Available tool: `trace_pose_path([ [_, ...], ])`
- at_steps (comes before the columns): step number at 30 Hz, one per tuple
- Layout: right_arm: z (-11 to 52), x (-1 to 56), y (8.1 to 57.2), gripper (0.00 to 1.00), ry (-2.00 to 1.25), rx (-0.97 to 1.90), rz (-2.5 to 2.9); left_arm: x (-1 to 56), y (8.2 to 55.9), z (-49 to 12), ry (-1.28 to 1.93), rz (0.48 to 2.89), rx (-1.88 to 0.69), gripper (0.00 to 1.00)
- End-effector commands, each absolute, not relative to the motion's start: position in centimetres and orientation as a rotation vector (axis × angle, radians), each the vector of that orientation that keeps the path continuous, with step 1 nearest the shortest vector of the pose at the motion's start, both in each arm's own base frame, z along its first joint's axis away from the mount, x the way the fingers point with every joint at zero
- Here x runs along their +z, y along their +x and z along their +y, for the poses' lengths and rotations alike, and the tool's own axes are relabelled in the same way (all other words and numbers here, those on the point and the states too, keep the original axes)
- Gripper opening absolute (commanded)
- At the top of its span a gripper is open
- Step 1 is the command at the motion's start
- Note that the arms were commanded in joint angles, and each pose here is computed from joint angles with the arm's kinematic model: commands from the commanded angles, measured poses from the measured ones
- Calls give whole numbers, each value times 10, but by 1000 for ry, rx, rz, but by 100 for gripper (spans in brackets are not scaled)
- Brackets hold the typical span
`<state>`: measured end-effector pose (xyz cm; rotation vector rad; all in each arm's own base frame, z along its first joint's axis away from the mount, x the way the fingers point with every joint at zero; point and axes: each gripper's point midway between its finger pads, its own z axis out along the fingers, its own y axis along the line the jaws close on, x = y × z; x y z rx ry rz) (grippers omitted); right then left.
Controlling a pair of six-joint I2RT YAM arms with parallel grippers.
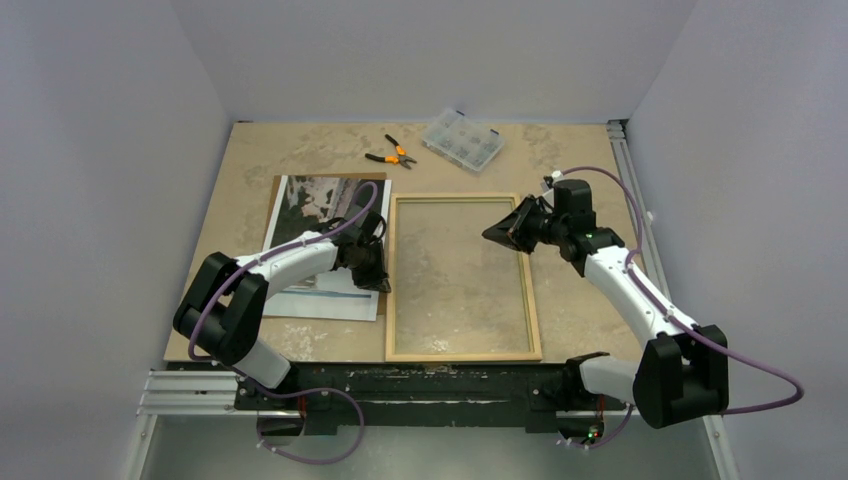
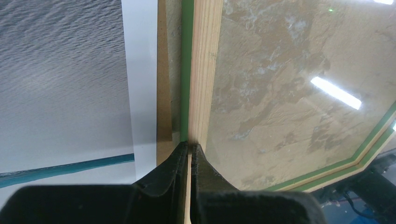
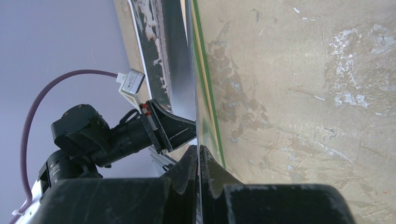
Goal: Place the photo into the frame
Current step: Place the photo frame item in the photo frame.
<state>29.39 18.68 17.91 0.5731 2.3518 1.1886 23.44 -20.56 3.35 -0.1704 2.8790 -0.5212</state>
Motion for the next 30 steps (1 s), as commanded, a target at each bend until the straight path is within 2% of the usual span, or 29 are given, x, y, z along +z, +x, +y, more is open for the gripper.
trace_pose_path([
  [1,190,178,285,0,534,1224,2364,1,226,-176,-126,2930,-269,0],
  [30,178,160,279,0,437,1125,2439,3,224,-175,-120,2928,-257,0],
])
